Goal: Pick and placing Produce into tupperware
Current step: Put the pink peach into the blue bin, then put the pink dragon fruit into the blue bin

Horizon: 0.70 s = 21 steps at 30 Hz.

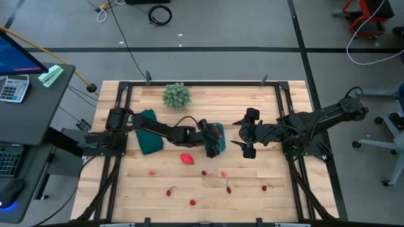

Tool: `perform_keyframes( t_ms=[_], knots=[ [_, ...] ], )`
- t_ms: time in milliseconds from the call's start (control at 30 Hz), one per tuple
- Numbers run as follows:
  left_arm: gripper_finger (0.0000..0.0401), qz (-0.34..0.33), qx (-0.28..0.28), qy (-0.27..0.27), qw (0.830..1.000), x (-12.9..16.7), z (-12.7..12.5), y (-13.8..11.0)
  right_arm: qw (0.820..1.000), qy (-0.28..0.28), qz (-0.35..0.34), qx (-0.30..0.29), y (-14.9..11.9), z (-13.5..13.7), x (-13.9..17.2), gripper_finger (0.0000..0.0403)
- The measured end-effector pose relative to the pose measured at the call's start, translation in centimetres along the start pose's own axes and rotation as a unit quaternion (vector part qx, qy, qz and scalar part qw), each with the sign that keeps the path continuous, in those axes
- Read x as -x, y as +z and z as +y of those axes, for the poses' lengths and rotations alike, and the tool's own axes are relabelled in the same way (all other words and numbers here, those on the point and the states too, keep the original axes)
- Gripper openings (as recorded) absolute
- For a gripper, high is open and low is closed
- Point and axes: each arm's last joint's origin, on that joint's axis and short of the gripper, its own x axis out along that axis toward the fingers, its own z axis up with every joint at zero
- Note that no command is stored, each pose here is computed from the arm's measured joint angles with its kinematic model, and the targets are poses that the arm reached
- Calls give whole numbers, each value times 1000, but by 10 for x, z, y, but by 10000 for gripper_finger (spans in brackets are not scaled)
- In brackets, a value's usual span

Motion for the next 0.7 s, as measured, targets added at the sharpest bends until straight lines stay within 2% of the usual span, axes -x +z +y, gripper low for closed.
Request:
perform_keyframes(
  t_ms=[200,433,700],
  knots=[
    [101,7,-14,-35,999,-1,-5,7,1000,0,0,9,0,0,0,336],
    [134,37,-25,-68,997,-1,-6,2,1000,0,0,9,0,0,0,336],
    [159,57,-31,-77,995,22,-8,10,1000,0,0,9,0,0,0,336]
  ],
)
